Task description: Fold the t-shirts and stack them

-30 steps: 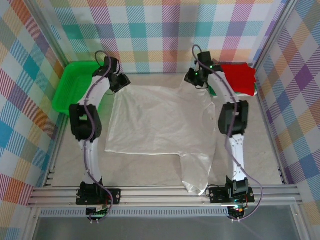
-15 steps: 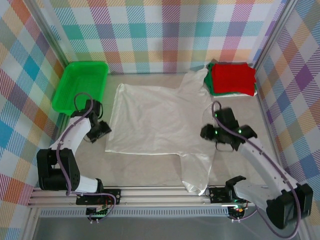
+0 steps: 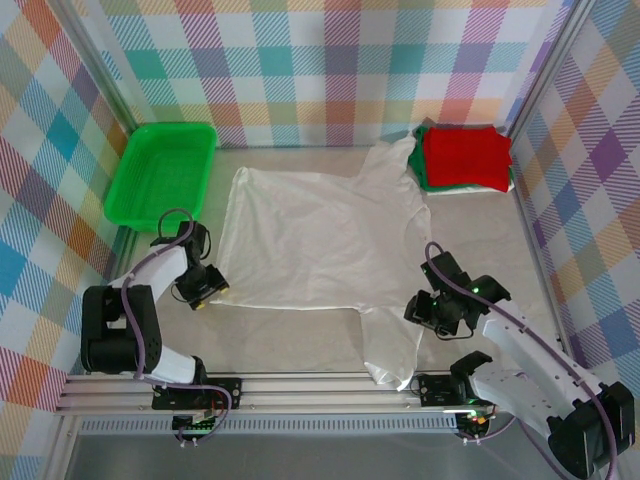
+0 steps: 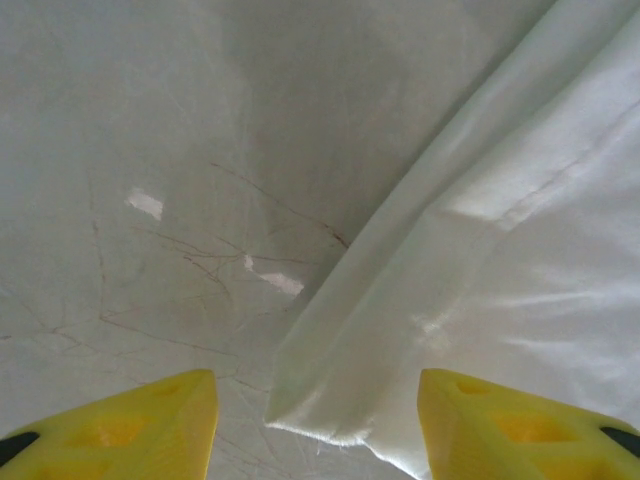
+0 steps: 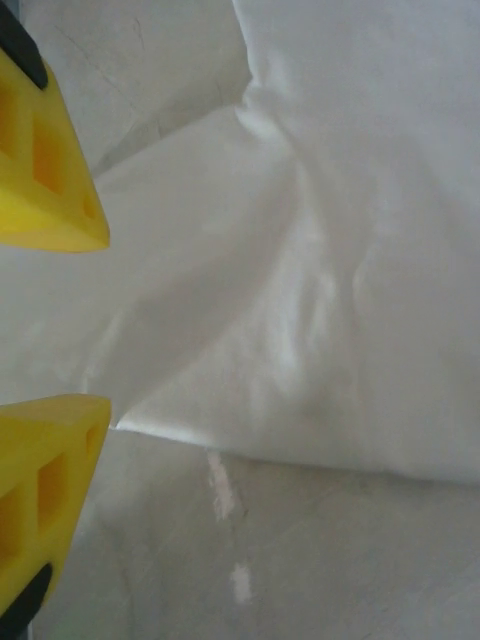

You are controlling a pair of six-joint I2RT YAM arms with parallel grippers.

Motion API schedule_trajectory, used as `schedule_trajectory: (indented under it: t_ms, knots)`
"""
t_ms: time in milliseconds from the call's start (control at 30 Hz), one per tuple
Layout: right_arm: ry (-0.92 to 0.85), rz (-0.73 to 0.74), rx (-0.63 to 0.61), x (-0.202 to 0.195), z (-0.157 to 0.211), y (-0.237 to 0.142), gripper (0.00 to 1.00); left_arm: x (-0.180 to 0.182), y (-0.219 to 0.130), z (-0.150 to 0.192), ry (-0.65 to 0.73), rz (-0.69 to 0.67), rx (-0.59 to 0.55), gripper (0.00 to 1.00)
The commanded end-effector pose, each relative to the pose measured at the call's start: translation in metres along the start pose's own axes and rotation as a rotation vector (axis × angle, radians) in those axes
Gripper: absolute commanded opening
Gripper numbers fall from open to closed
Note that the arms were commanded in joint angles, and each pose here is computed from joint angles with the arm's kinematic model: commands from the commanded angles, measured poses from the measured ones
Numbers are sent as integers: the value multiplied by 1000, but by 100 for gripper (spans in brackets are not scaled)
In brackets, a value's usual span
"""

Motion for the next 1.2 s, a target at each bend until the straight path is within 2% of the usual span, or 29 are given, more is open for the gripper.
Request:
schedule_trajectory:
  t_ms: [0, 67, 200, 533, 833, 867, 933, 1100, 1167]
  knots:
    - [68, 31, 76, -6, 16, 4, 46, -9, 4, -3, 12, 50, 7, 48]
    - [78, 33, 108, -8, 23, 5, 49, -12, 7, -6, 25, 46, 6, 39]
    - [97, -37, 187, -4, 43, 13, 51, -18, 9, -11, 45, 49, 1, 0]
    - [15, -144, 402, 14, 88, 16, 53, -23, -8, -13, 64, 84, -24, 0]
    - [-62, -141, 455, 31, 99, 44, 53, -27, -16, -12, 53, 125, -25, 0]
    - [-64, -132, 451, 32, 98, 47, 49, -27, -17, -12, 54, 127, -25, 0]
    - [-79, -95, 415, 33, 90, 47, 32, -27, -20, -13, 56, 127, -26, 0]
    - [-31, -48, 328, 20, 85, 31, 2, -18, -26, -13, 34, 123, -45, 0]
    - [-4, -26, 293, 12, 82, 19, 0, -14, -26, -13, 21, 122, -35, 0]
Point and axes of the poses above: each hand's point on the last joint's axis, 136 mm out from that joint toward the fingers, its own y axis out along the fingers, its own x axis along the line the jaws close on, z = x × y, the point moved 5 cm from there along -y, back along the fingers, and after that the axes turned 15 degrees about -y, right-handed, at the moved point
